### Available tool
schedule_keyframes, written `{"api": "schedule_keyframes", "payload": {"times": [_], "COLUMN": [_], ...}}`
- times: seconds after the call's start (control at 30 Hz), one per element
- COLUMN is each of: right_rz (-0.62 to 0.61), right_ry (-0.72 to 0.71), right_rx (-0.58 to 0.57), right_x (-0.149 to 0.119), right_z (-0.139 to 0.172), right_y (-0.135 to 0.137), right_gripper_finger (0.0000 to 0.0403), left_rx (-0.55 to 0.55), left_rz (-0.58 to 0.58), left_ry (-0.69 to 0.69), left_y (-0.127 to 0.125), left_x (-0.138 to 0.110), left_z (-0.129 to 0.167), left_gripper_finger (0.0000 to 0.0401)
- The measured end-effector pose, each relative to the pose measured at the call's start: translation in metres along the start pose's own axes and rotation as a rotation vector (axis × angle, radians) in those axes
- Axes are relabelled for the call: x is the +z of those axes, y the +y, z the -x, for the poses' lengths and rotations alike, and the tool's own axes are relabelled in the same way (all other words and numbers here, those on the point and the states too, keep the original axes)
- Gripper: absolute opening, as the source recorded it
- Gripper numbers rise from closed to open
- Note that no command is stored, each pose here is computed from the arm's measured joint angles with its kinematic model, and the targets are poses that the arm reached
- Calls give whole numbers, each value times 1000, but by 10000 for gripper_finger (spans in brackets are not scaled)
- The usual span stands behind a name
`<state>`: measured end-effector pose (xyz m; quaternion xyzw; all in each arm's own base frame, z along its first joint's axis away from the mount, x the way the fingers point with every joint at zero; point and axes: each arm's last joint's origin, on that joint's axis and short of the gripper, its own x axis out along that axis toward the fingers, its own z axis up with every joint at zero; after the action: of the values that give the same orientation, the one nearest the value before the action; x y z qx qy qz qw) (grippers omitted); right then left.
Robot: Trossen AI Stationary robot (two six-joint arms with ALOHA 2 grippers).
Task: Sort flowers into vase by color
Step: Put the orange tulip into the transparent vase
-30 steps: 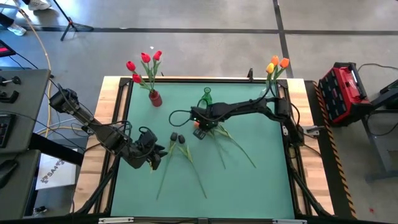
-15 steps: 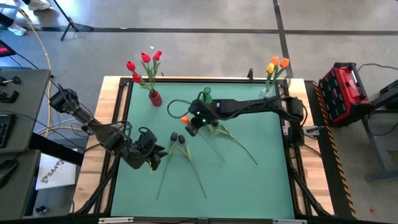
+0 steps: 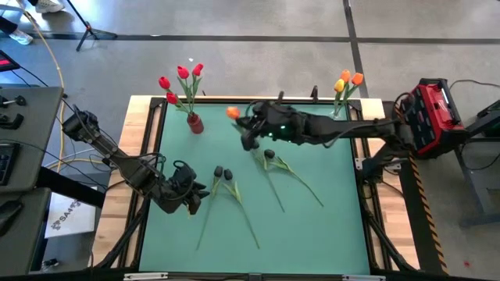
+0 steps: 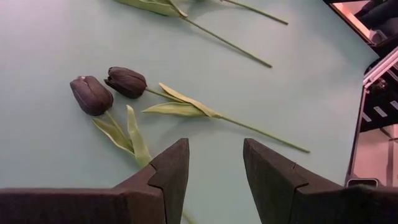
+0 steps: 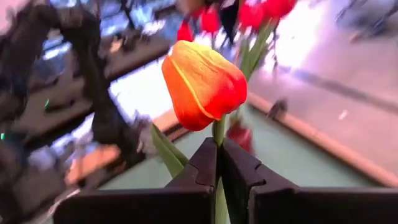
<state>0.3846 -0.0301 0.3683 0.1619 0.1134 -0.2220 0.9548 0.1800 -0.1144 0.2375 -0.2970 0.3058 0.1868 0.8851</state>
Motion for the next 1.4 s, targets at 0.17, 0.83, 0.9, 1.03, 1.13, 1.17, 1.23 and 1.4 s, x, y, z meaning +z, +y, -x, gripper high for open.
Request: {"api": "schedule_keyframes", "payload": {"times": [0.17,0.83,0.9,1.03,1.13,1.17,1.23,1.4], "right_rz": [66,88,52,14,14,17,34,59], "right_ry": [-140,-335,-394,-473,-495,-502,-506,-510], "right_rx": [-103,-536,-561,-619,-687,-713,-767,-856], "right_x": [21,48,39,21,11,10,8,7], "right_z": [18,133,148,179,201,208,222,246], "right_y": [-3,-70,-78,-95,-104,-107,-112,-120], "right_gripper_finger": [0,0,0,0,0,0,0,0], "left_rx": [13,41,43,46,49,50,52,62], "left_rz": [9,33,33,36,39,42,46,63], "left_ry": [-9,-51,-57,-60,-61,-59,-56,-62], "left_y": [1,2,2,3,3,3,4,5], "left_x": [-1,-8,-8,-7,-6,-6,-5,-1], "left_z": [1,6,6,6,5,5,4,1], "left_gripper_finger": [140,140,140,140,140,140,140,140]}}
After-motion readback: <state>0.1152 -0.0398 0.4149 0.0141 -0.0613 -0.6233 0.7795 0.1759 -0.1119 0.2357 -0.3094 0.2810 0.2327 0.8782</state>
